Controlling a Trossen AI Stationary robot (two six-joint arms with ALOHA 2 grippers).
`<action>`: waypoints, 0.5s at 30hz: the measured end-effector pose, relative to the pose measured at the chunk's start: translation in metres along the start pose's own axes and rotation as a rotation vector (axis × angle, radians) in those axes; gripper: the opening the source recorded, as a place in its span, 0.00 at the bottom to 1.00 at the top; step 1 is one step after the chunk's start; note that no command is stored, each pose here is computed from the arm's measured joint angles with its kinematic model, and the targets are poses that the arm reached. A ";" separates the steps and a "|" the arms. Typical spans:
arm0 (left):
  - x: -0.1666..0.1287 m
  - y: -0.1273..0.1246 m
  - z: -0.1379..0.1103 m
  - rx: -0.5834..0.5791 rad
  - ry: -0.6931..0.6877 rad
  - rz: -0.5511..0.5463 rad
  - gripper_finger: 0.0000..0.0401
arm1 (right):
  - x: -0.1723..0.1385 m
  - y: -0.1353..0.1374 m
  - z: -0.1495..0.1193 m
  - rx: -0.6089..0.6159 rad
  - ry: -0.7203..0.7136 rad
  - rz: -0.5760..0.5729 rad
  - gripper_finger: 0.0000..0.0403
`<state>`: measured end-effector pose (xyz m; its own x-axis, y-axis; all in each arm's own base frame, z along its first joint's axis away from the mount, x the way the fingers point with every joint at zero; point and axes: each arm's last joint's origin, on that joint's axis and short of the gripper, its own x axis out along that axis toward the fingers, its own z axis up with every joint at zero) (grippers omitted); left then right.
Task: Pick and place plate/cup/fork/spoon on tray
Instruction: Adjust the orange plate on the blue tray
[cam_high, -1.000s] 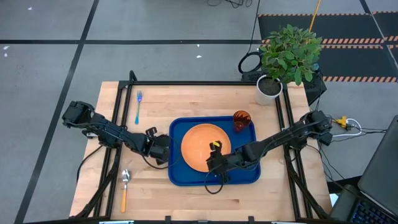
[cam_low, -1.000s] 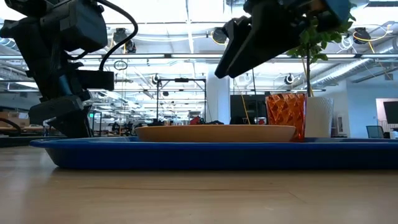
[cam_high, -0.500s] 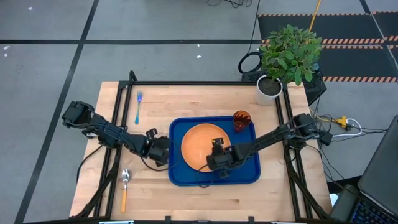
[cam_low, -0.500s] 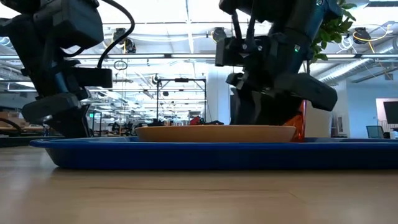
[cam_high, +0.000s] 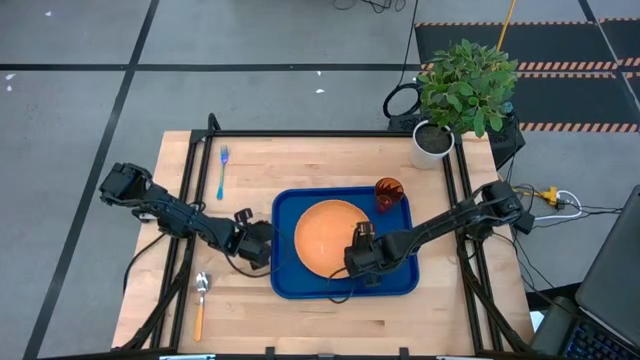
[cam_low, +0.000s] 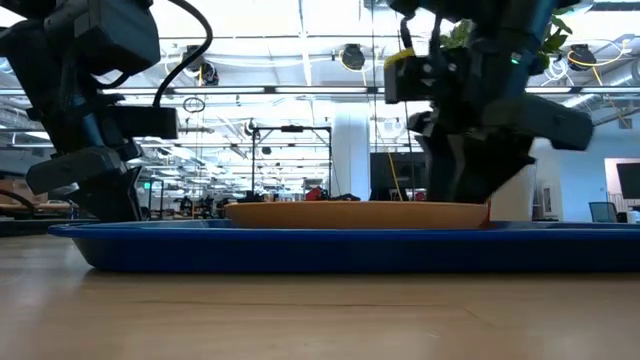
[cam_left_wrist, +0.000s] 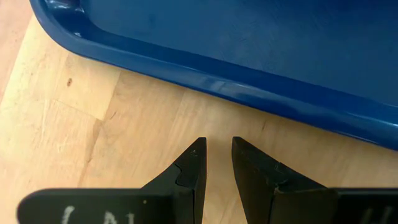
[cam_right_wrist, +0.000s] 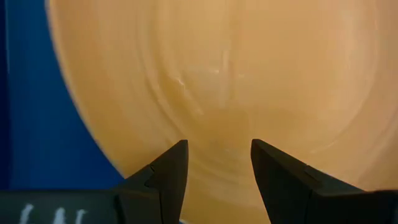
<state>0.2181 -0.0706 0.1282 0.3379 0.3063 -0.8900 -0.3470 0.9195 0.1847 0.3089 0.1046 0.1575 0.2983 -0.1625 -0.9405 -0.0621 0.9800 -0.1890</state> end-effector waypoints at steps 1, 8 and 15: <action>0.000 0.000 0.000 -0.002 0.000 0.000 0.20 | 0.001 0.002 -0.003 0.003 0.014 0.000 0.42; 0.000 0.000 0.000 -0.002 0.001 0.001 0.20 | 0.006 0.010 -0.018 0.028 0.063 -0.009 0.42; 0.000 0.000 0.000 -0.003 0.001 0.001 0.20 | -0.003 0.012 -0.020 0.018 0.056 -0.004 0.42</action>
<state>0.2180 -0.0706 0.1282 0.3369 0.3073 -0.8900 -0.3497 0.9185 0.1847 0.2881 0.1142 0.1528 0.2452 -0.1721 -0.9541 -0.0433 0.9812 -0.1881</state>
